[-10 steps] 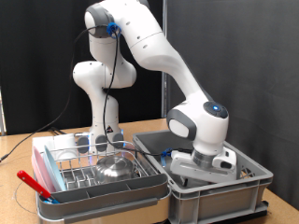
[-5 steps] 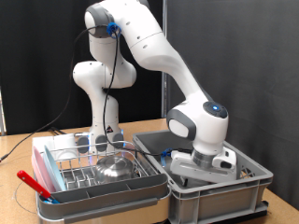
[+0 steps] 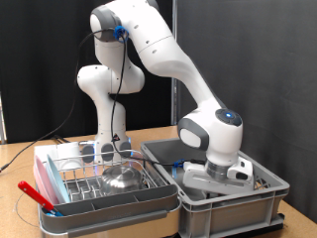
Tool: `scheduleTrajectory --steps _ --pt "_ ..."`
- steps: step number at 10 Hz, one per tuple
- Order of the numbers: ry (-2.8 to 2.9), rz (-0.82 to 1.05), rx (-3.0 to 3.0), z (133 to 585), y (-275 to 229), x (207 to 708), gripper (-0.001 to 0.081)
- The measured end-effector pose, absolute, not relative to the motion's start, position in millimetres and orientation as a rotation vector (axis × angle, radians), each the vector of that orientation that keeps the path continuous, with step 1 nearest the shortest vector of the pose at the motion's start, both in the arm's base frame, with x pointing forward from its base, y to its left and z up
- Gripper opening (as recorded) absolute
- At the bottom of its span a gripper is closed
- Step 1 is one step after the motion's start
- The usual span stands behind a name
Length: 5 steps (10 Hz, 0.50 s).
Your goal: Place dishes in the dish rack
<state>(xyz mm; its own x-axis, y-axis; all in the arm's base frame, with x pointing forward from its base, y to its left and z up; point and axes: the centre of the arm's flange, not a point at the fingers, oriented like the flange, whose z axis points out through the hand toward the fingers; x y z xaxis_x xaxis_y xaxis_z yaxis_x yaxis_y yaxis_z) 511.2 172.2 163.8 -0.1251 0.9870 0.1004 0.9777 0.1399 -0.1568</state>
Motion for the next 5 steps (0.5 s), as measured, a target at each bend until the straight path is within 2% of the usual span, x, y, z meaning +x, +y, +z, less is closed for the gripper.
scheduleTrajectory --steps 1,2,3,5 --pt "-2.228 0.075 -1.950 163.8 172.3 512.3 0.0281" --pt "-2.226 0.074 -1.951 163.7 172.0 512.8 0.0281" --pt "-2.219 0.075 -1.954 163.9 171.9 513.0 0.0119" --pt "-2.200 0.065 -1.953 164.7 171.1 513.3 0.0120"
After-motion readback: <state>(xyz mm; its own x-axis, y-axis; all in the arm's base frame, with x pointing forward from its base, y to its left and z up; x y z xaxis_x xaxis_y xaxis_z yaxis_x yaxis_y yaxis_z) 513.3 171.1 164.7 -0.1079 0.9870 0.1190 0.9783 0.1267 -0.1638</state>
